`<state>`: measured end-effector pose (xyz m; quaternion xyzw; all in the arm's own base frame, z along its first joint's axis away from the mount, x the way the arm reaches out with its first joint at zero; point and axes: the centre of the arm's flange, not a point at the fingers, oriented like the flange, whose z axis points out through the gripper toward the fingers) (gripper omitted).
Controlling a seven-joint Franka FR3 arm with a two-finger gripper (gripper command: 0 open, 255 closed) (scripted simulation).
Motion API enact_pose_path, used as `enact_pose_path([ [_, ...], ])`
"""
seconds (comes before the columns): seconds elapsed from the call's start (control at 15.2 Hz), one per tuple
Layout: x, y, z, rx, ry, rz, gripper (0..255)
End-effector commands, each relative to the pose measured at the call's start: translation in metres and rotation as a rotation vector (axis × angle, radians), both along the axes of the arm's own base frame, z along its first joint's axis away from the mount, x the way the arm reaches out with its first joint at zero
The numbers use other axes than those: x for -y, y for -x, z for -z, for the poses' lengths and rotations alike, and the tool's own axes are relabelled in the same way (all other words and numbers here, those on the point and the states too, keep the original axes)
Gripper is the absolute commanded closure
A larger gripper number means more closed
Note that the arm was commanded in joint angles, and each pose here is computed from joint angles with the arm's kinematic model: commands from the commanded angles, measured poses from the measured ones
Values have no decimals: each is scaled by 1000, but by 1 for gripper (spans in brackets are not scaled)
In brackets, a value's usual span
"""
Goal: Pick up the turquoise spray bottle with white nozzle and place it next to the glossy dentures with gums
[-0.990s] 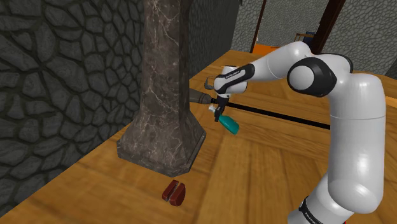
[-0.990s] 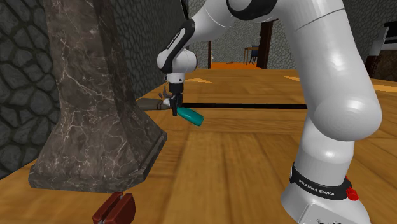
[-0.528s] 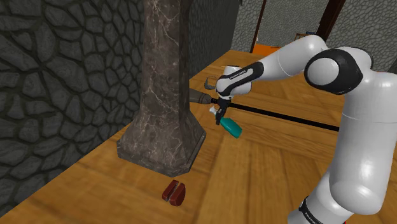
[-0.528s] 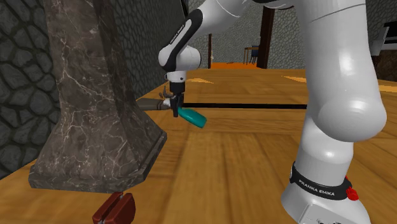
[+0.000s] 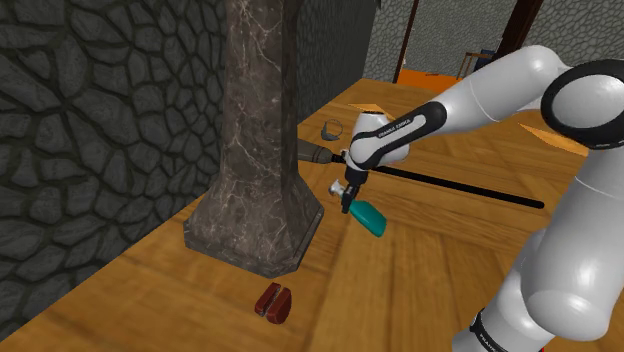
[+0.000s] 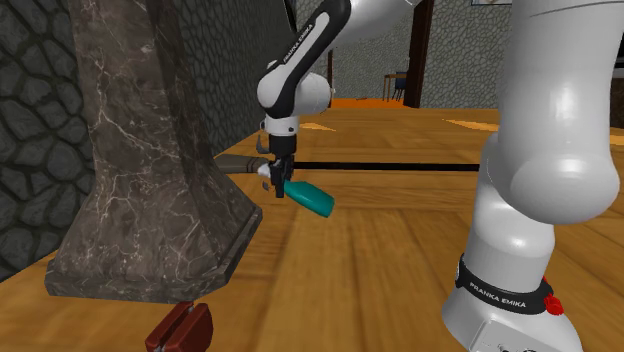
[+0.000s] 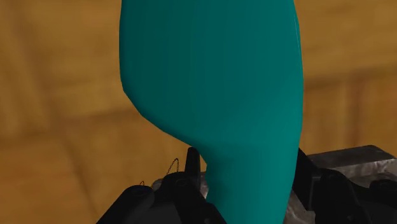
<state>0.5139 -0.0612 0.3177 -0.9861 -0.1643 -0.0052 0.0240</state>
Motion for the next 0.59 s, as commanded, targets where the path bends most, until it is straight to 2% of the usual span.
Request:
enact_pose_path([
  [0.0, -20, 19, -2, 1, 0, 1, 255],
  [0.53, -96, 93, -2, 1, 0, 1, 255],
])
